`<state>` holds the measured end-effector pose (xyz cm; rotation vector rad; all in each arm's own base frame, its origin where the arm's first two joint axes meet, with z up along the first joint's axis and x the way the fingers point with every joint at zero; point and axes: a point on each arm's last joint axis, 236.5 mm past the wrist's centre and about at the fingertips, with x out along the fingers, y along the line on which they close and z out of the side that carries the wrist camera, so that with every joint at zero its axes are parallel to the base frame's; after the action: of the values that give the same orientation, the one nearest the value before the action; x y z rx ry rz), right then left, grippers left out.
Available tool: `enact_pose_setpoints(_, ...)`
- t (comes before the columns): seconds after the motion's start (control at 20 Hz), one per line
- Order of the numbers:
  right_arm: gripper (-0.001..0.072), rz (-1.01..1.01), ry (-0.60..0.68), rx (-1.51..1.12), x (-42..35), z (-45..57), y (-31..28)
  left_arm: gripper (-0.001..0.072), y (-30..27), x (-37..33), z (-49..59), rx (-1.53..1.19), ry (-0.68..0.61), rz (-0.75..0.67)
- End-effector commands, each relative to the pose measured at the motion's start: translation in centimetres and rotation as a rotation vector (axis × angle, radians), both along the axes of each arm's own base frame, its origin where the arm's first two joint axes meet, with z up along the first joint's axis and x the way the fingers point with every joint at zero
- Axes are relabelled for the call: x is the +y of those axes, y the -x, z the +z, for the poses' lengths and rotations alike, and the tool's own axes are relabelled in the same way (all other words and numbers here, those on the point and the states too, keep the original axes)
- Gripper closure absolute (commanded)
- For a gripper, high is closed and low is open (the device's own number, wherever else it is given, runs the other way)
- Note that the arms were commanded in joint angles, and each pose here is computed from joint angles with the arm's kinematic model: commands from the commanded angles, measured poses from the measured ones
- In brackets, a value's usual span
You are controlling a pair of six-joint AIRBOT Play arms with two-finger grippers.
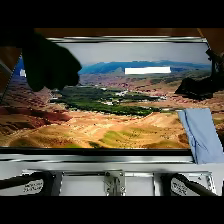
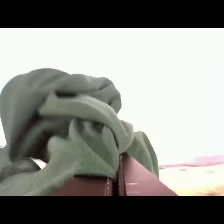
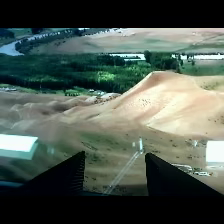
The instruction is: Fold the shirts.
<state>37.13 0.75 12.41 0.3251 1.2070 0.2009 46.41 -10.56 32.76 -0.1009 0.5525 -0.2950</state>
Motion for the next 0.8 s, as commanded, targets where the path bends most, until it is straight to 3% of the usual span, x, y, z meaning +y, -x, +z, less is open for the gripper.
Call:
enact_pose_setpoints(0.0, 0.0090, 0.059, 0.022, -0.130, 1.1, 4.5, 2.0, 0.0663, 9.2, -5.8, 7.3, -0.136, 0.056, -0.164)
enact_pose_setpoints(0.05, 0.0043, 0.080, 0.042, -0.170, 1.2, 5.7, 2.7, 0.0663, 10.4, -7.5, 7.3, -0.124, 0.076, -0.202)
enact_pose_setpoints(0.35, 0.0042, 0.093, 0.068, -0.163, 1.7, 7.3, 6.5, 0.0663, 12.1, -19.3, -5.2, 0.146, 0.095, -0.391)
enact_pose_setpoints(0.65, 0.0043, 0.066, -0.034, 0.102, 2.7, -2.8, 9.1, 0.0662, 13.3, -23.2, -25.0, 0.499, 0.067, -0.302)
enact_pose_setpoints(0.7, 0.0043, 0.054, -0.061, 0.133, 3.1, -4.8, 9.4, 0.0624, 13.7, -23.0, -27.2, 0.553, 0.054, -0.289)
enact_pose_setpoints(0.75, 0.0042, 0.049, -0.093, 0.152, 3.7, -6.3, 9.7, 0.0395, 14.0, -22.8, -28.5, 0.590, 0.040, -0.284)
